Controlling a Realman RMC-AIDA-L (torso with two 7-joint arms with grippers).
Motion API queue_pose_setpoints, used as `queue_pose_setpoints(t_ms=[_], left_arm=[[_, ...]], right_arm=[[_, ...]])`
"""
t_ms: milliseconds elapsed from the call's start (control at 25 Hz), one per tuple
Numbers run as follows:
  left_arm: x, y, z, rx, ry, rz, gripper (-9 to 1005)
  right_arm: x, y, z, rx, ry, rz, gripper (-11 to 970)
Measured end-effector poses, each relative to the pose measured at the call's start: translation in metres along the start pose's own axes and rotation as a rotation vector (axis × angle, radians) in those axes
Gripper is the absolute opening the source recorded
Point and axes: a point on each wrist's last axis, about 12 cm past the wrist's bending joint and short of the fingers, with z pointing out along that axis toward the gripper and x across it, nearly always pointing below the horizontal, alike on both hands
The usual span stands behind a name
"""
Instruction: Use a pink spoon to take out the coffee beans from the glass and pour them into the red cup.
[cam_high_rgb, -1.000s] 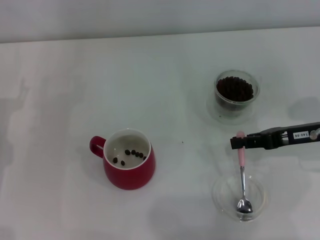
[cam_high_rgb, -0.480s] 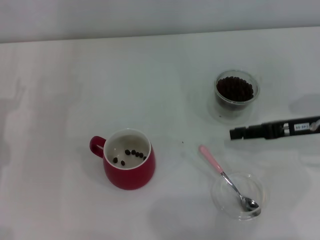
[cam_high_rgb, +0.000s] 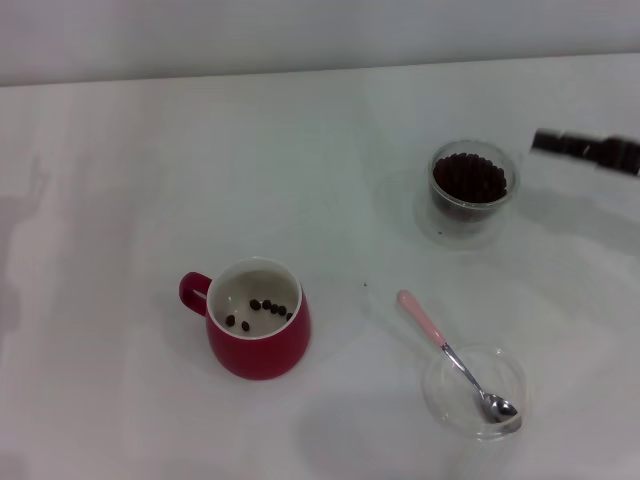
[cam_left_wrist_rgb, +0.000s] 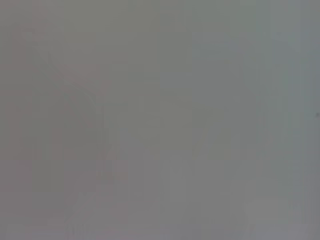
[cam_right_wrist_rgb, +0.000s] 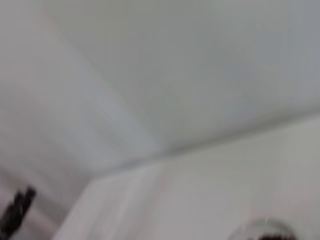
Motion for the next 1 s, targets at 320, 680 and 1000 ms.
queue_pose_setpoints(t_ms=[320, 680, 1000], left_arm=[[-0.003, 0.001, 0.005, 0.002, -0.013, 0.008, 892], [-0.011, 0.003, 0.017, -0.028, -0.043, 0.001, 891], [-0.011, 0.004, 0.018, -0.044, -0.039, -0.005, 892]], right_arm=[[0.011, 0.001, -0.033, 0.055, -0.541, -0.168, 413], [0.025, -0.003, -0.011, 0.350, -0.724, -0.595, 429], [0.023, -0.019, 0.016, 0.674, -0.742, -0.628, 664]])
